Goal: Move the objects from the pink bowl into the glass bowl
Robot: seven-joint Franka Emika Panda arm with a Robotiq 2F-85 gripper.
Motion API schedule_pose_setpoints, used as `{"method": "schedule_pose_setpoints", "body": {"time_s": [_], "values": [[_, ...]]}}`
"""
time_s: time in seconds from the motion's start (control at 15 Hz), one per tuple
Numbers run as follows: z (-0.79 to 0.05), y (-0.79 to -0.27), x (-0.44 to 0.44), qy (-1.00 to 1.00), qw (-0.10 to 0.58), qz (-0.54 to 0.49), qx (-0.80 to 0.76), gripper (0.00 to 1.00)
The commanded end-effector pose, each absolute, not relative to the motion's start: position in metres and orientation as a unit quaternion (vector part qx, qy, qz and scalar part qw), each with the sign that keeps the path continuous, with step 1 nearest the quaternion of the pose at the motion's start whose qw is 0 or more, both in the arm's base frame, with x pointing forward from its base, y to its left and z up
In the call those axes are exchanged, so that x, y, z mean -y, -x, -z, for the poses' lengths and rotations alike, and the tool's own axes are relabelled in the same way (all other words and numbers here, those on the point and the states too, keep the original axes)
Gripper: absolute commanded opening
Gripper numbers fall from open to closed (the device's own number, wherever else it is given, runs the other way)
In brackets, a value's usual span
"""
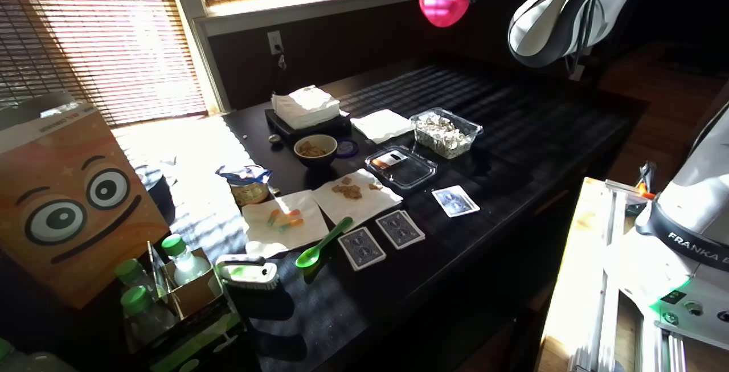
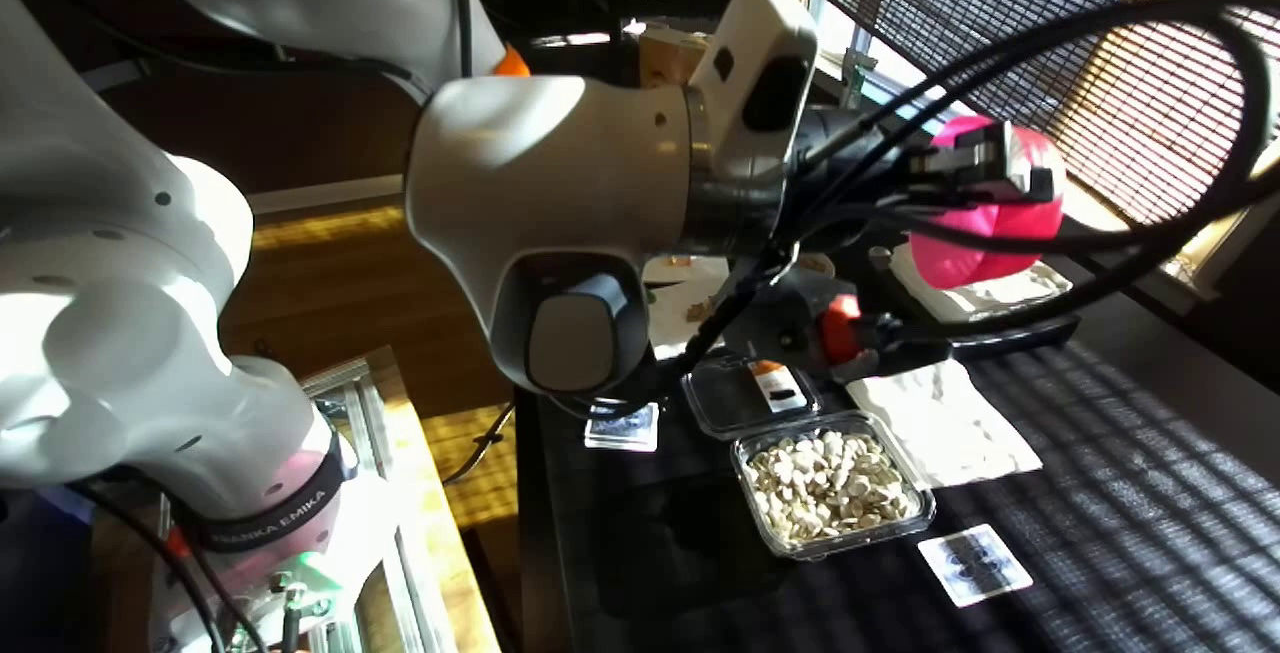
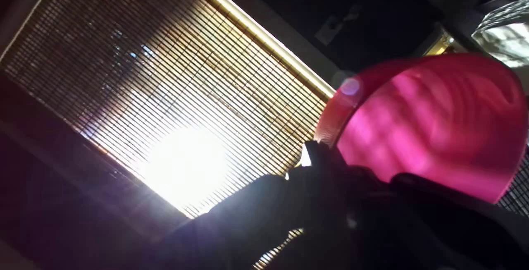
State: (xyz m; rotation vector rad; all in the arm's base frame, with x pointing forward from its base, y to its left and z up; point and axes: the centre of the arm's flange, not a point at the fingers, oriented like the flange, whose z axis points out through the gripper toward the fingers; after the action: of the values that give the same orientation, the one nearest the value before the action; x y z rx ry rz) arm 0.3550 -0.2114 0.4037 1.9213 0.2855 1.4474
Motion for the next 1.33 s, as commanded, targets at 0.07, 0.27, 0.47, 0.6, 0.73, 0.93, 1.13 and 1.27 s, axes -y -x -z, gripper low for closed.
{"method": "schedule_pose_setpoints", "body": {"time_s": [0.07,0.27,0.47,0.6,0.73,0.93,1.13,1.27], "values": [[-0.378,-0.35,0.209,-0.787,0.294,-0.53,-0.116,0.01],[-0.37,-0.355,0.207,-0.815,0.247,-0.509,-0.121,0.01],[-0.364,-0.362,0.204,-0.844,0.197,-0.484,-0.117,0.01],[-0.359,-0.367,0.2,-0.857,0.178,-0.468,-0.122,0.01],[-0.346,-0.375,0.197,-0.853,0.191,-0.47,-0.121,0.04],[-0.345,-0.376,0.196,-0.858,0.188,-0.463,-0.121,0.04],[-0.345,-0.376,0.196,-0.858,0.188,-0.462,-0.121,0.01],[-0.343,-0.377,0.203,-0.877,0.175,-0.43,-0.122,0.01]]}}
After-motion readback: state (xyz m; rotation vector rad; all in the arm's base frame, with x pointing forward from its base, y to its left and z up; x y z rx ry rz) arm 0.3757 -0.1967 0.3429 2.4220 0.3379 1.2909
